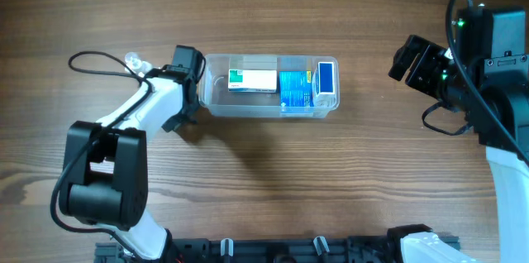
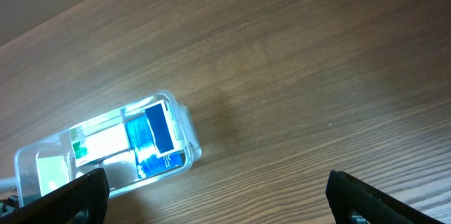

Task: Pack container
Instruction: 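Lift the Zam-Buk tin and lower it into the container beside Panadol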

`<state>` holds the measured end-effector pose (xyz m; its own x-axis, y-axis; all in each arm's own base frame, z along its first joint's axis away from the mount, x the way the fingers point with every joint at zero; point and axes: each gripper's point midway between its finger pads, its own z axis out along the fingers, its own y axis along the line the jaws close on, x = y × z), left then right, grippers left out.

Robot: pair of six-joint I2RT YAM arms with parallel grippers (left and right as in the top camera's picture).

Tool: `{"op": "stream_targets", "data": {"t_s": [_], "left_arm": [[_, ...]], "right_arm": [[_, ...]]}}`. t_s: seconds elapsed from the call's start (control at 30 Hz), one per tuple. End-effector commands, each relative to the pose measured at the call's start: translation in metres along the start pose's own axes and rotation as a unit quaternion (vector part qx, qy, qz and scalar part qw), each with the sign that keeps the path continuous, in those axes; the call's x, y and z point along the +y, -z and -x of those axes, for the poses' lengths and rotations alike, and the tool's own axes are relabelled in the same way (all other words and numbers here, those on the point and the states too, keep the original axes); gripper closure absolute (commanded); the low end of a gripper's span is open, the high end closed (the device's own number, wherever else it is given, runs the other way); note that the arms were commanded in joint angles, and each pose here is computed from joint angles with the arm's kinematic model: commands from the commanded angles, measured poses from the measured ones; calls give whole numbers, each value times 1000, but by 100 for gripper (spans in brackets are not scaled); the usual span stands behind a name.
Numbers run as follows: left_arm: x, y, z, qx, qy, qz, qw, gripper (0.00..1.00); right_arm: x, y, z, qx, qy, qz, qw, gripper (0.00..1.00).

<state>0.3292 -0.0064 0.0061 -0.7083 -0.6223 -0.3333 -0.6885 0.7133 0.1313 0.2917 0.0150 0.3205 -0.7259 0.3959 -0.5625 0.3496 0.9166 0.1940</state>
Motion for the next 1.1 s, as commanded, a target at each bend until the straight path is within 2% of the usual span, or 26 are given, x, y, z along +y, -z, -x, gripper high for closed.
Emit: {"op": "stream_targets", "data": {"t_s": [0.0, 0.2, 0.43, 0.57, 0.77, 1.07], "left_arm": [[1, 13, -12, 3, -46, 1, 999, 43], [10, 63, -10, -20, -59, -29, 998, 42], [10, 128, -5, -80, -110, -110, 985, 41], [9, 153, -5, -103, -111, -150, 977, 40], [-32, 176, -14, -126, -180, -232, 947, 42], [-95, 205, -23, -173, -195, -322, 910, 46]], "right_arm": [[0, 2, 4, -5, -8, 0, 1000, 0], [0, 2, 4, -5, -8, 0, 1000, 0], [0, 2, 4, -5, -8, 0, 1000, 0], [0, 2, 4, -5, -8, 0, 1000, 0], [0, 2, 4, -5, -8, 0, 1000, 0], [0, 2, 4, -5, -8, 0, 1000, 0]]}}
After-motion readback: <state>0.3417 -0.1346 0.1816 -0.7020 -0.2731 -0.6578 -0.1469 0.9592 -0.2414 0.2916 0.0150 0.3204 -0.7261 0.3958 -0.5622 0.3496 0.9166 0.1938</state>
